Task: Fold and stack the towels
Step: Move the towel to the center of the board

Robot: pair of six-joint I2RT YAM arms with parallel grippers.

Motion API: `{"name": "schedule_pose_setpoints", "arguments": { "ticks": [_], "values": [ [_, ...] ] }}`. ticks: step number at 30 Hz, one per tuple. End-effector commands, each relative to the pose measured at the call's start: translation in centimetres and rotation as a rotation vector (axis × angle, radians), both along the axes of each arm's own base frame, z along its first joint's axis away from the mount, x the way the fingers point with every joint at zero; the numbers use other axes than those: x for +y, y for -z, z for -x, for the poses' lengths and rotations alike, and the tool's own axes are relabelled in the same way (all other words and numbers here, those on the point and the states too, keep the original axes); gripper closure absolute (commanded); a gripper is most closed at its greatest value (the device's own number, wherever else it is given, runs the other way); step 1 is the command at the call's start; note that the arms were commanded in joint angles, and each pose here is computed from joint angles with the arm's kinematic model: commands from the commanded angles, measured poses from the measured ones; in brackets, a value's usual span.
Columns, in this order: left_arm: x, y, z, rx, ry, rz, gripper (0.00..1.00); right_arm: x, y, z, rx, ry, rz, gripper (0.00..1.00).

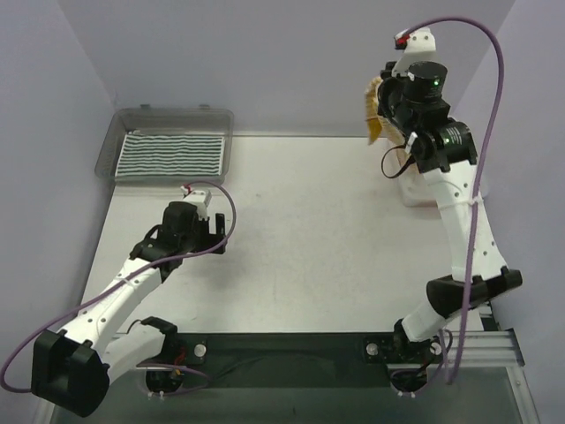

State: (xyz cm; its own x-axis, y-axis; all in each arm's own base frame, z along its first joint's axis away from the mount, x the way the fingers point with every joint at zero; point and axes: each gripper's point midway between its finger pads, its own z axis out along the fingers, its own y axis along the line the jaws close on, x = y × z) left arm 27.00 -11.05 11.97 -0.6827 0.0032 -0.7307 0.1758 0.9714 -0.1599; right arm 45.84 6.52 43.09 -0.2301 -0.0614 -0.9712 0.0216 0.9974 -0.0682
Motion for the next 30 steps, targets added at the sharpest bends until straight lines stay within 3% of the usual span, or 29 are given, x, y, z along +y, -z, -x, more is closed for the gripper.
{"name": "schedule_pose_setpoints", "arguments": {
  "ticks": [1,4,9,10,12,13,16,17,20,23,24,26,30],
  "values": [
    [-0.2,-2.5,-1.0,-0.088,-0.015,0.031,0.02,5.3,-6.9,4.5,-0.165,-0.194,-0.041,1.00],
    [-0.1,-2.7,-1.0,-0.094,-0.024,0.029,0.02,9.5,-6.9,7.0,-0.172,-0.300,-0.125,1.00],
    [0.1,-3.2,-0.9,-0.111,-0.034,0.032,0.03,13.6,0.5,9.8,-0.041,-0.410,-0.268,1.00],
    [0.2,-3.1,-0.9,-0.109,-0.034,0.031,0.03,14.8,6.3,10.4,0.091,-0.421,-0.301,1.00],
    [0.2,-3.0,-0.9,-0.109,-0.037,0.030,0.03,16.2,11.1,12.9,0.210,-0.487,-0.348,1.00],
    [0.2,-3.1,-0.9,-0.108,-0.039,0.032,0.02,16.9,16.6,14.7,0.337,-0.481,-0.361,1.00],
    [0.1,-2.8,-0.8,-0.100,-0.045,0.039,0.03,15.9,23.5,18.1,0.479,-0.407,-0.382,0.98],
    [0.0,-2.7,-0.8,-0.096,-0.046,0.044,0.03,14.5,27.9,19.9,0.587,-0.316,-0.401,0.96],
    [-0.7,-2.4,-0.7,-0.068,-0.047,0.087,0.03,9.8,32.8,22.9,0.690,-0.116,-0.366,0.90],
    [-2.7,-1.8,0.0,-0.008,-0.035,0.193,0.03,5.6,34.5,24.8,0.742,0.038,-0.301,0.66],
    [-3.3,-1.1,0.4,0.021,-0.028,0.208,0.03,4.6,34.8,25.5,0.771,0.064,-0.273,0.54],
    [-4.1,-0.3,0.6,0.050,-0.041,0.225,0.03,4.3,34.1,25.2,0.757,0.046,-0.242,0.43],
    [-4.8,1.0,0.0,0.078,-0.058,0.173,0.03,7.2,28.7,22.0,0.652,-0.189,-0.118,0.37]
  ]
}}
